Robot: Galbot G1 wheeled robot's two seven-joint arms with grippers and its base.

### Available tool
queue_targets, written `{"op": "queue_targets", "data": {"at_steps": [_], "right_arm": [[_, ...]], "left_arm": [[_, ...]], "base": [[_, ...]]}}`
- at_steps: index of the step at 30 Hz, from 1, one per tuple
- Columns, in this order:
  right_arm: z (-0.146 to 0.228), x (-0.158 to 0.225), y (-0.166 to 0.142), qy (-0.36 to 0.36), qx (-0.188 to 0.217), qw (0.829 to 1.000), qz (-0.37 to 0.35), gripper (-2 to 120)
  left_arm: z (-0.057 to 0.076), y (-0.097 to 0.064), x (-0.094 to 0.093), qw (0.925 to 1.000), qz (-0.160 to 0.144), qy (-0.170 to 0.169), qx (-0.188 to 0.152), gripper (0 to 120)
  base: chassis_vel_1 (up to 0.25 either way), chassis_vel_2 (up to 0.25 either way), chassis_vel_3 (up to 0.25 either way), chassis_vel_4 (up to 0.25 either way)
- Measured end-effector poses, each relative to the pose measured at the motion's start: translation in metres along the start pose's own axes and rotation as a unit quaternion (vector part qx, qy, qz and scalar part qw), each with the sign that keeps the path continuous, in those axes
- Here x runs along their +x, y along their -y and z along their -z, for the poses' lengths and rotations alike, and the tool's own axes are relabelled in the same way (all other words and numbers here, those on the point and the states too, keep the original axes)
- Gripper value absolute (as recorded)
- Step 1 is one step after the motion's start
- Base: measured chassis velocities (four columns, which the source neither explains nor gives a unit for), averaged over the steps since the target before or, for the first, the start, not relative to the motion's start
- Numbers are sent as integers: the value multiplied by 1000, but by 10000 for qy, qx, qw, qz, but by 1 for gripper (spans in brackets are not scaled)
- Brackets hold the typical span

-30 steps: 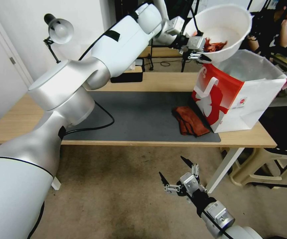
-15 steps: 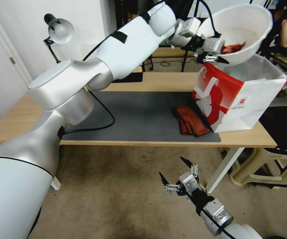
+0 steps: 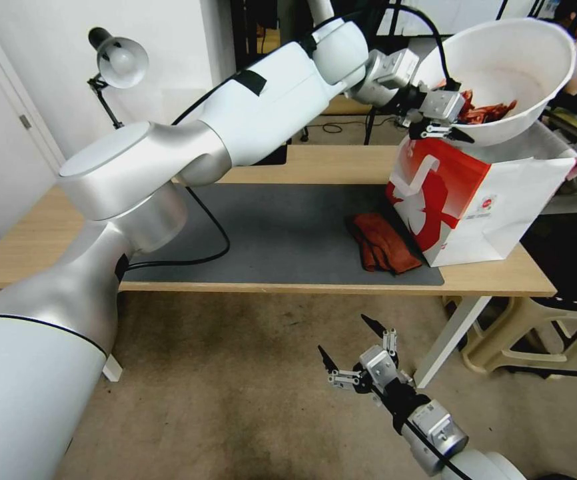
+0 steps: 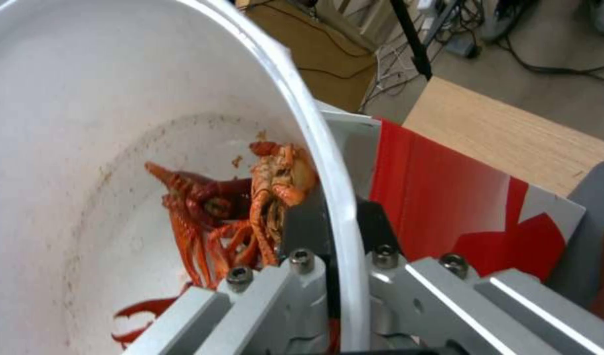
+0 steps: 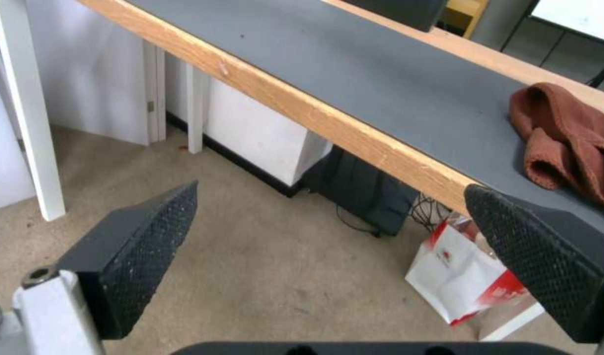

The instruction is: Sweep shrimp from table into container with towel, then put container into takeout bag.

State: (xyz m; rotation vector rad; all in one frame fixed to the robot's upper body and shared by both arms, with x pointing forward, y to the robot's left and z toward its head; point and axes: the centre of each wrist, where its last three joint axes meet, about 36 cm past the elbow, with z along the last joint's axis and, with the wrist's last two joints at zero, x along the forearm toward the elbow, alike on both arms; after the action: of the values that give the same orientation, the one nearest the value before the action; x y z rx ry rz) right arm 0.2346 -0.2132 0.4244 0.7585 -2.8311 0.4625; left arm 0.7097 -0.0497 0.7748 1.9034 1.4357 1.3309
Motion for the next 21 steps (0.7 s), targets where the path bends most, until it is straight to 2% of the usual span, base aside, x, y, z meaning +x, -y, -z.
{"op": "queue_targets", "data": {"at_steps": [4, 6, 9, 15, 18, 19, 21], "right_arm": [[0, 0, 0, 4, -6, 10000, -4, 100], [1, 0, -1, 14, -14, 10000, -11, 100], [1, 0, -1, 21, -19, 10000, -16, 100], [2, 0, -2, 36, -31, 10000, -21, 100], [2, 0, -3, 40, -35, 10000, -18, 100], [2, -1, -3, 47, -38, 10000, -15, 100], [2, -1, -3, 51, -37, 10000, -16, 100]], "left_arm": [[2, 1, -3, 10000, -2, 9, -35, 0], [3, 3, -7, 10000, -11, 14, -56, 6], [4, 4, -8, 10000, -3, 8, -73, 8], [5, 3, -8, 9999, 72, -2, -134, 32], [4, 2, -8, 9998, 96, -1, -147, 35], [4, 1, -6, 9997, 160, -8, -167, 46], [4, 1, -6, 9997, 185, -8, -174, 49]], "base": [[0, 0, 0, 0], [0, 0, 0, 0], [0, 0, 0, 0], [0, 0, 0, 0], [0, 0, 0, 0], [0, 0, 0, 0], [0, 0, 0, 0]]}}
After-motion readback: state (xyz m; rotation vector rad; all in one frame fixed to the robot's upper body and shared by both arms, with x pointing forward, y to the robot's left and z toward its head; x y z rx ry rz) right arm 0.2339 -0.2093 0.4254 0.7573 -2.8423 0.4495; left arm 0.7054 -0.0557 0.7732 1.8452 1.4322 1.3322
